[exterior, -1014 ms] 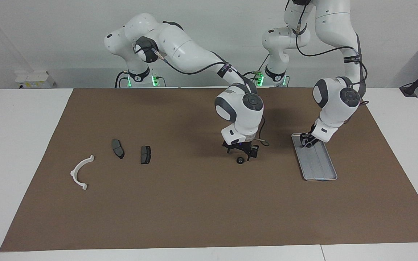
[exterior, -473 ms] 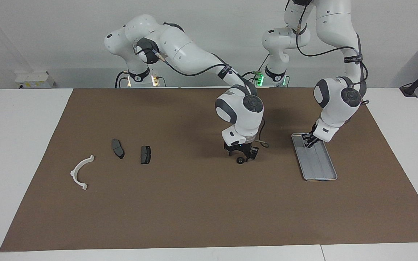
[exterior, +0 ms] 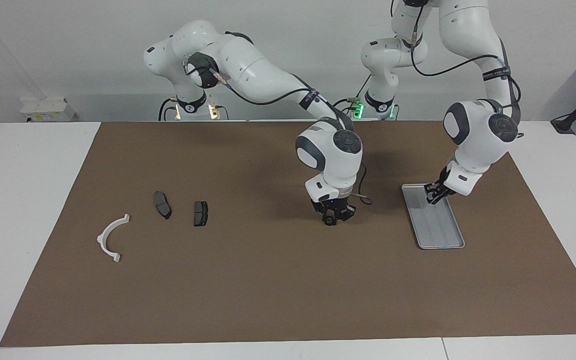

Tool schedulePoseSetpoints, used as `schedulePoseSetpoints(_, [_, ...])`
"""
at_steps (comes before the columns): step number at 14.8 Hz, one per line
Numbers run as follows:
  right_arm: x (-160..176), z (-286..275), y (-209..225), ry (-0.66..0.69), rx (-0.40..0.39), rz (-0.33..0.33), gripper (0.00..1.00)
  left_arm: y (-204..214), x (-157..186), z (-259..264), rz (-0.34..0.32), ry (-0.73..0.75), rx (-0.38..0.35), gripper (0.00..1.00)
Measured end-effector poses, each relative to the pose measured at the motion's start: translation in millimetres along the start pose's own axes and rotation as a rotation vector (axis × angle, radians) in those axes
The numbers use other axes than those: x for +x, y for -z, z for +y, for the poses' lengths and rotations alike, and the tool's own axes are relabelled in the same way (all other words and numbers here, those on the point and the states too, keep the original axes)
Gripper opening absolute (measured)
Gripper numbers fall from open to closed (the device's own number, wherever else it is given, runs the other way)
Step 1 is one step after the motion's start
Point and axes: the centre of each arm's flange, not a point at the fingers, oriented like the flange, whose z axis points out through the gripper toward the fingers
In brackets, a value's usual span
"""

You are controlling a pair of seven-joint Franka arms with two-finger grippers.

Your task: Place bearing gear from tray to pile

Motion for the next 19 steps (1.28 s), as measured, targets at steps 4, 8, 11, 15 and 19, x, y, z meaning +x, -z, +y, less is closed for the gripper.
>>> schedulePoseSetpoints(4, [2.0,4.2,0.1,0.018,-0.043,0.016,0.35,0.7,0.4,0.3,0.001,0.012,-0.003,0.23])
schedulePoseSetpoints(8, [54.6,44.4,57.6,0.132,-0.153,-0.031,0.35,4.5,2.3,3.1,0.009,0.021,-0.005,0.23])
schedulePoseSetpoints(11, [135.9,119.6,151.2,0.281,-0.148,-0.102,0.35,15.6,6.1,16.3,0.016,0.038,-0.01,0.23])
schedulePoseSetpoints(15, [233.4,234.0,211.2,0.505,-0.115,-0.149,0.35,41.6,2.8,121.6,0.029,0.113,-0.022,0.23])
schedulePoseSetpoints(19, [312.1,324.0,169.7,0.598,-0.077,-0.156,0.35,37.7,-26.8,277.3,0.037,0.174,-0.037,0.23])
